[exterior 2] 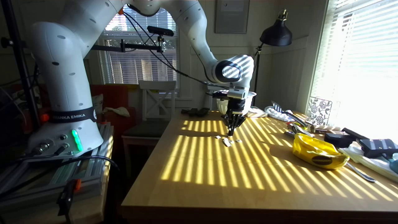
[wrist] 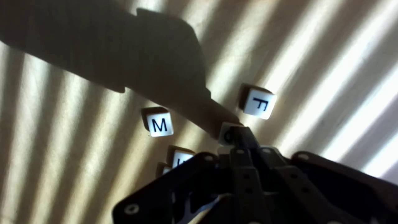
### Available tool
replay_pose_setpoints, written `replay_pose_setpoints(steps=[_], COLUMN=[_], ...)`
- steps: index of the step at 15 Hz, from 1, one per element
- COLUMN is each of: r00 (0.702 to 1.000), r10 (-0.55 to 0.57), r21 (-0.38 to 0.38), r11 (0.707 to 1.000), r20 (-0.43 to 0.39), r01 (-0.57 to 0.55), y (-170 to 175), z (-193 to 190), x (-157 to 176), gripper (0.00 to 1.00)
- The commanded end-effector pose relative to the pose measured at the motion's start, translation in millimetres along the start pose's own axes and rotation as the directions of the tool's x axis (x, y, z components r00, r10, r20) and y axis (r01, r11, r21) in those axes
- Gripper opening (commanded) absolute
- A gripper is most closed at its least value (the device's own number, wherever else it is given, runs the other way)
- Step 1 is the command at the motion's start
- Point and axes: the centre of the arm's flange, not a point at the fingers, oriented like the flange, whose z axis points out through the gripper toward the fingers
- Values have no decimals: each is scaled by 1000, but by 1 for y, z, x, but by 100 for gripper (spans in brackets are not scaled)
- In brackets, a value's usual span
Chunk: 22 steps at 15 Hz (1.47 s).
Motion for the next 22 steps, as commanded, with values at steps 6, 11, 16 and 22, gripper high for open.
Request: replay_pose_setpoints(steps=[6, 11, 16, 22], r00=[998, 998, 997, 997], r10=[61, 68, 71, 76], r21=[13, 18, 19, 21], r11=[998, 998, 997, 997], r20=[17, 15, 15, 13], r01=[-62, -68, -71, -76], y=[-12, -14, -15, -15], z=[3, 2, 2, 1], x=[-4, -5, -7, -8], gripper=[0, 0, 0, 0])
